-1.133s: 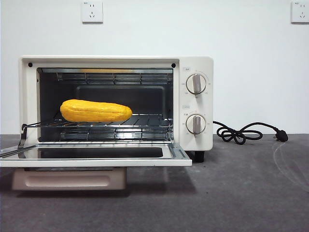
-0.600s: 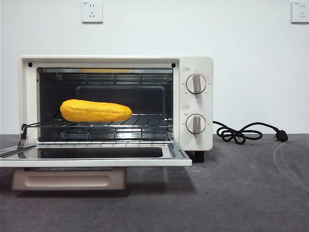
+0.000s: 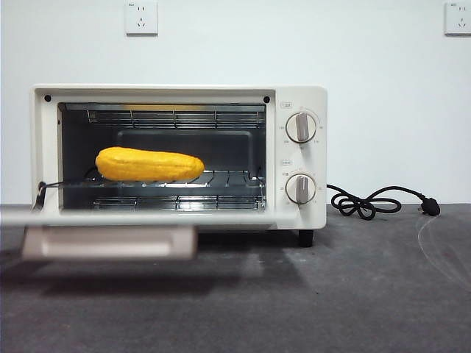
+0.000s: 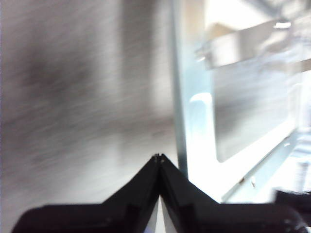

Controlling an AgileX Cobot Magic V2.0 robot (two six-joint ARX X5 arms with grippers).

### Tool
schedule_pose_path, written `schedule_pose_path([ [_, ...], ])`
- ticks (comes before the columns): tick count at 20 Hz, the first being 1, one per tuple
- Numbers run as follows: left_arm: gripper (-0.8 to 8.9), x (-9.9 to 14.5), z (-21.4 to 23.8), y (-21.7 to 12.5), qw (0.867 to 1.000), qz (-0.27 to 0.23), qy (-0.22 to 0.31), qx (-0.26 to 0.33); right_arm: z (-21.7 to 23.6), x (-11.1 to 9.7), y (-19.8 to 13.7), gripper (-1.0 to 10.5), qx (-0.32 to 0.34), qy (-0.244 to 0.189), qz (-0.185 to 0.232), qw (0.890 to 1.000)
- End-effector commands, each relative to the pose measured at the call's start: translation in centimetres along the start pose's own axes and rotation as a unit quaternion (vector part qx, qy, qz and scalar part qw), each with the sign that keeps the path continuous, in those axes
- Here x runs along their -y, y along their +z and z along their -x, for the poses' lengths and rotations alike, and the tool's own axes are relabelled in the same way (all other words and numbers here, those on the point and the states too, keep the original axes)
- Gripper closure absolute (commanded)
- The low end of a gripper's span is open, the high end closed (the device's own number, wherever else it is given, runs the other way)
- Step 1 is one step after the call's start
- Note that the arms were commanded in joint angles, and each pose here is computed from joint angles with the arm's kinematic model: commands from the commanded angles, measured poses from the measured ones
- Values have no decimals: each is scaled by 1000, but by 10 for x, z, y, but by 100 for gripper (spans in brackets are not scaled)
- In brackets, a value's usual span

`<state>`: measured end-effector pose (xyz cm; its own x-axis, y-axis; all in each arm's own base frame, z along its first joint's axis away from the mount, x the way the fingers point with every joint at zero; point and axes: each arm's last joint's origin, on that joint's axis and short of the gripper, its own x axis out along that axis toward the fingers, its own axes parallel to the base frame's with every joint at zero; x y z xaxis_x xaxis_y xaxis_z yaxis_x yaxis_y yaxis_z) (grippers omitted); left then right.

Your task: Take the corn from the table,put the corn in the oven

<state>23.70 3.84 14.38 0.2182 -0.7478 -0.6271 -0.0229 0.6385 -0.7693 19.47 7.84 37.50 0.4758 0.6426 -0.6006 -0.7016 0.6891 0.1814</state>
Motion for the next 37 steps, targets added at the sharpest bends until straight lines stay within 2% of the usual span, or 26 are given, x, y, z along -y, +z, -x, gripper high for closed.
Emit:
schedule_pose_path([
  [1, 822, 2, 0, -1, 996, 2, -91, 12, -1, 1, 0, 957, -1, 2, -3, 1000],
  [6, 821, -2, 14, 4, 980, -3, -187, 65, -1, 1, 0, 957, -2, 3, -3, 1000],
  [8, 821, -1, 24, 8, 976, -19, -196, 94, -1, 0, 0, 957, -4, 3, -4, 1000],
  [11, 821, 4, 47, 18, 972, -42, -172, 158, -1, 0, 0, 957, -4, 3, -4, 1000],
  [13, 821, 10, 65, 26, 969, -32, -105, 220, -1, 0, 0, 957, -4, 3, -4, 1000],
  [14, 821, 15, 73, 28, 964, -29, -76, 253, -1, 0, 0, 957, -4, 3, -4, 1000],
  [16, 821, 27, 83, 31, 953, -32, -66, 293, -1, 0, 0, 957, -4, 3, -4, 1000],
  [20, 821, 49, 87, 29, 947, -67, -83, 302, -1, 0, 0, 957, -4, 3, -4, 1000],
  [25, 821, 74, 84, 21, 946, -117, -122, 276, -1, 0, 0, 957, -4, 3, -4, 1000],
  [28, 821, 90, 83, 13, 944, -141, -126, 271, -1, 0, 0, 957, -4, 3, -4, 1000],
  [32, 821, 113, 86, -1, 936, -165, -109, 291, -1, 0, 0, 957, 0, 3, -8, 1000],
  [37, 821, 141, 94, -25, 916, -173, -59, 357, -2, 1, 1, 955, 1, 3, -7, 1000],
])
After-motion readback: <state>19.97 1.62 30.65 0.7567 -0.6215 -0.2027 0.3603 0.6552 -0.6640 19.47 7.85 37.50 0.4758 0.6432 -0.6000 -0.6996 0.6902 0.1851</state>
